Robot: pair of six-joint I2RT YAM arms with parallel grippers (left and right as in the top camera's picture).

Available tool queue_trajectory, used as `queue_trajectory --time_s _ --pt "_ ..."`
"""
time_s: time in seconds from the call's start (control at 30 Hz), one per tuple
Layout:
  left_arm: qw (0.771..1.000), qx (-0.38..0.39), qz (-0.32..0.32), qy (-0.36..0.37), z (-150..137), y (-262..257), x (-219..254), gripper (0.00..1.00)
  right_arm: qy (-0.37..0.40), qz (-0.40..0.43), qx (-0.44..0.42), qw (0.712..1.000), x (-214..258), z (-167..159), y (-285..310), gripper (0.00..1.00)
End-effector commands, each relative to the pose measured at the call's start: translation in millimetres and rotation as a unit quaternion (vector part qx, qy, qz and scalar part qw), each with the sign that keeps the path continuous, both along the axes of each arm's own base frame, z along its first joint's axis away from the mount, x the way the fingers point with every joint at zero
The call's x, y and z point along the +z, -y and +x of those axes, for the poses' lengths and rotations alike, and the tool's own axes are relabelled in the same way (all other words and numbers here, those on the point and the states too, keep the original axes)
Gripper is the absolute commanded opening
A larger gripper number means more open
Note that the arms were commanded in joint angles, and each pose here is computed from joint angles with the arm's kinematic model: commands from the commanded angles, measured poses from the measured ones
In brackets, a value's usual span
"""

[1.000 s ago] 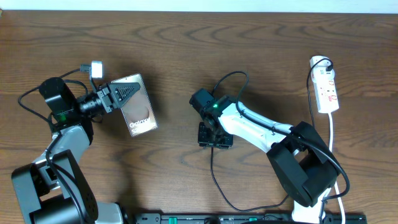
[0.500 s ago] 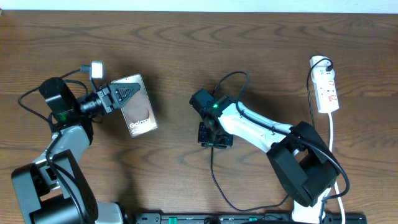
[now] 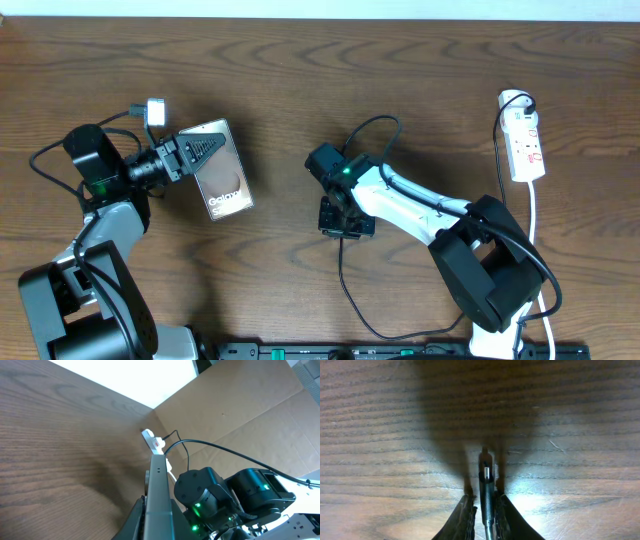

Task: Plug charger to phone and switch on socket
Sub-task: 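Lower the right gripper and close it on the cable's connector tip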

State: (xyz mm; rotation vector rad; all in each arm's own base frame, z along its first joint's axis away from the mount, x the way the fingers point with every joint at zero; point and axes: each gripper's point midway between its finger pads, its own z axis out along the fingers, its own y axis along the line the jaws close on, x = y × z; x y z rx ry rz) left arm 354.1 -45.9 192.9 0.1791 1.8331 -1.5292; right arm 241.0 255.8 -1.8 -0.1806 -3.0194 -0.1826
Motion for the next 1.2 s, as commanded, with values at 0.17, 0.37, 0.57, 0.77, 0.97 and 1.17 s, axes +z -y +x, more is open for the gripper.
queue_trajectory --time_s 0.17,0.37,0.57,0.77,0.97,1.17 --pt "1.000 -0.008 0.001 0.013 -0.6 -1.3 6.3 0.07 -0.009 -0.012 0.002 1.000 -8.6 -7.5 3.9 0.08" --pt "1.000 -0.008 0.001 0.013 -0.6 -1.3 6.3 0.07 -0.009 -0.012 0.002 1.000 -8.6 -7.5 3.9 0.04" --pt "1.000 -0.008 0.001 0.013 -0.6 -1.3 6.3 0.07 -0.009 -0.013 0.003 1.000 -8.6 -7.2 4.4 0.01" --pt "1.000 -0.008 0.001 0.013 -0.6 -1.3 6.3 0.07 -0.012 -0.016 0.019 1.000 -8.5 -9.7 6.6 0.01" --pt "1.000 -0.008 0.002 0.013 -0.5 -1.3 6.3 0.07 0.004 0.007 0.110 0.994 -8.3 -5.3 2.9 0.01" --pt "1.000 -0.008 0.001 0.013 -0.6 -1.3 6.3 0.08 0.019 0.021 0.187 0.982 -8.2 1.2 5.5 0.01"
